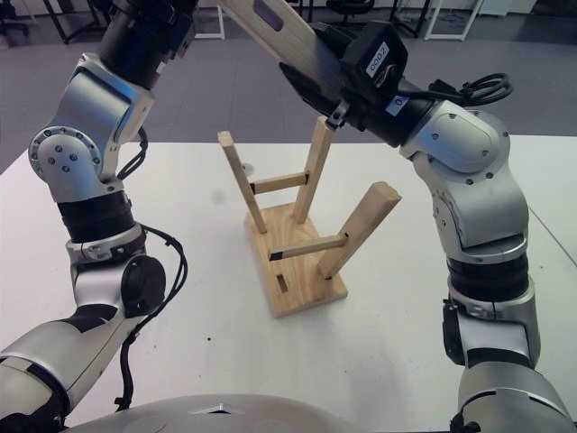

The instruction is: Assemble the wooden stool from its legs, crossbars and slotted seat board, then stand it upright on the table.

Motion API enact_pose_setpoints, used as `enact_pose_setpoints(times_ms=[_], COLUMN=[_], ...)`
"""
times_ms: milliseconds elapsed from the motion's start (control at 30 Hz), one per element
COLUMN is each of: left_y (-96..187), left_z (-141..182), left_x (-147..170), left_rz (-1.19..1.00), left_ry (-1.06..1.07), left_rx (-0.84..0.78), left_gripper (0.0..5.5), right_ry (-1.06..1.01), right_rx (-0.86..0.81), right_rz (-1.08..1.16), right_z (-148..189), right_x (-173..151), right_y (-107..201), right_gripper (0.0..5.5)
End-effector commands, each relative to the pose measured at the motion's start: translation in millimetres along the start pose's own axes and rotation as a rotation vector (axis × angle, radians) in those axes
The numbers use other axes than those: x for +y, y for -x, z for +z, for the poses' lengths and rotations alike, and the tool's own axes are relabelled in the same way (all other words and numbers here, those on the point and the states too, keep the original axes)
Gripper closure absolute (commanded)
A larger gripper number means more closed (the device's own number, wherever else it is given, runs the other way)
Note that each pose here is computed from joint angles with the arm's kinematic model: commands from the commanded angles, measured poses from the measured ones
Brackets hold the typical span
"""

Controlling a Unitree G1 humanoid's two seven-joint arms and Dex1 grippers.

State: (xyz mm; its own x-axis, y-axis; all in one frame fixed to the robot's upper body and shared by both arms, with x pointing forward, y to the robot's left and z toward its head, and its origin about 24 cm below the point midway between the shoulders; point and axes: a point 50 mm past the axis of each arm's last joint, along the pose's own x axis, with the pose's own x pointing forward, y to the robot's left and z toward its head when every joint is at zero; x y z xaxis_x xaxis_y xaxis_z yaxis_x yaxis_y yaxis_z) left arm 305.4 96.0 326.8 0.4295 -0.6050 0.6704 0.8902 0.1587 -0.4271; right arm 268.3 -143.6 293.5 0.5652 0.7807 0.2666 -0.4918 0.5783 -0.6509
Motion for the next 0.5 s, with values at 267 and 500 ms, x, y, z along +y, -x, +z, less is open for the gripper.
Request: enact_pose_setpoints(times_ms=[267,500], left_y=[12.7,21.7], left_z=[-1.0,-5.4], left_x=[11.5,10.3], left_rz=[0.111,0.102], left_ry=[-0.083,-0.098], left_rx=[-0.057,-0.047], left_gripper=[3.82,4.45], right_ry=[-0.008,-0.029], right_rx=[0.023,0.099], right_rz=[0.02,0.031], right_z=[-1.1,-12.1], right_x=[2.3,3.9], right_y=[2.8,3.0], right_gripper=[3.43,3.06])
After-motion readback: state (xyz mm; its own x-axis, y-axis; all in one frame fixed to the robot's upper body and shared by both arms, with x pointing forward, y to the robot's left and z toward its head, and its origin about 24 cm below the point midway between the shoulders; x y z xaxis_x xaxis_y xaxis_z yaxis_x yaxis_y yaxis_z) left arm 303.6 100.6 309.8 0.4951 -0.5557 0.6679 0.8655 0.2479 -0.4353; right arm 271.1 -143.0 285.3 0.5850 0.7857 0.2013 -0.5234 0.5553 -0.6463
